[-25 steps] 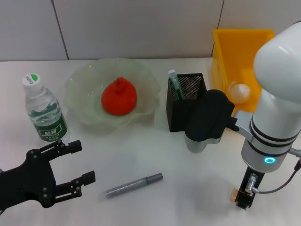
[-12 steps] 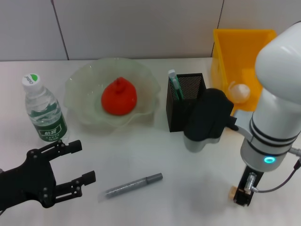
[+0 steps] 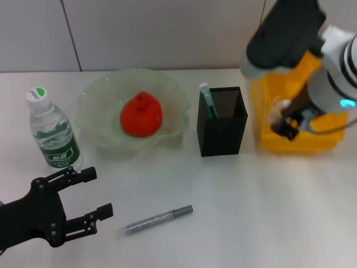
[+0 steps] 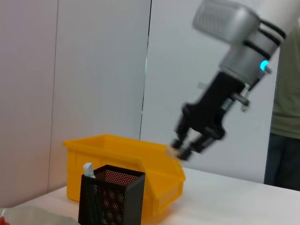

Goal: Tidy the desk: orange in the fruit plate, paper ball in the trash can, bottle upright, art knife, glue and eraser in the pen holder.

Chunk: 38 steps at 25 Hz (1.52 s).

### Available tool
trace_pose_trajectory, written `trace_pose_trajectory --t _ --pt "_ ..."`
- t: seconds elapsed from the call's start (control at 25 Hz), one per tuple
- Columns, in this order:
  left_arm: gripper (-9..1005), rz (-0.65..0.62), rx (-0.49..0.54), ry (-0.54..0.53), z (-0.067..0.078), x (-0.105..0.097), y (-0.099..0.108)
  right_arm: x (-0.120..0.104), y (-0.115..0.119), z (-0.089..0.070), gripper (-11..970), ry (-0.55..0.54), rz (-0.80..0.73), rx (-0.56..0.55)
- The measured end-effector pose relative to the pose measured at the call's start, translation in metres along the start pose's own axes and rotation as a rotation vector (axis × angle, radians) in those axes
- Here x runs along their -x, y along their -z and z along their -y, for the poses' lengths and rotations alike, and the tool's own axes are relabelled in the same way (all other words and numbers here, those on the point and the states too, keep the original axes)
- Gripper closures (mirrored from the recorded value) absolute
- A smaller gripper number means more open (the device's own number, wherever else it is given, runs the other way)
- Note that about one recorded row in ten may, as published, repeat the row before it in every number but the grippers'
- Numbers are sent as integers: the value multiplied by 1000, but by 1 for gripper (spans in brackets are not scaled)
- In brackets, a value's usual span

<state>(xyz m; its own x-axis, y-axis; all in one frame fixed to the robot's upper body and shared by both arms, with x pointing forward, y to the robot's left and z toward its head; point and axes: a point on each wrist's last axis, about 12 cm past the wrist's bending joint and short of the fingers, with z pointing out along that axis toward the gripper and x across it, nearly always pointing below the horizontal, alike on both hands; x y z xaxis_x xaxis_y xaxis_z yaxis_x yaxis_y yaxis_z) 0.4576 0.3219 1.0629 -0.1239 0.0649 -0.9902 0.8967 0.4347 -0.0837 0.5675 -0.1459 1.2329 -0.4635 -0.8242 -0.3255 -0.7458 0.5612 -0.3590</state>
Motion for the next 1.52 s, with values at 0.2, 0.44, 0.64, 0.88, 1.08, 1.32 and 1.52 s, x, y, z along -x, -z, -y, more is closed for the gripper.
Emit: trace_pose_trajectory --t 0.2,0.44,0.64,0.88,1.08,1.32,1.52 --pt "194 5 -4 3 1 -1 -2 11 -7 7 705 11 137 -59" --pt "194 7 -2 12 2 -3 -2 16 -33 10 706 11 177 -74" --pt "194 4 4 14 2 -4 -2 20 -47 6 706 28 236 -68" --pt "194 6 4 15 2 -4 -2 22 -61 4 706 20 230 -19" --pt "194 6 5 14 2 -4 -2 22 -60 5 519 14 242 -24" --pt "194 3 4 7 -1 -2 -2 17 -43 4 399 5 267 -26" --pt "194 -1 -4 3 -2 1 0 8 -21 2 299 0 251 -9"
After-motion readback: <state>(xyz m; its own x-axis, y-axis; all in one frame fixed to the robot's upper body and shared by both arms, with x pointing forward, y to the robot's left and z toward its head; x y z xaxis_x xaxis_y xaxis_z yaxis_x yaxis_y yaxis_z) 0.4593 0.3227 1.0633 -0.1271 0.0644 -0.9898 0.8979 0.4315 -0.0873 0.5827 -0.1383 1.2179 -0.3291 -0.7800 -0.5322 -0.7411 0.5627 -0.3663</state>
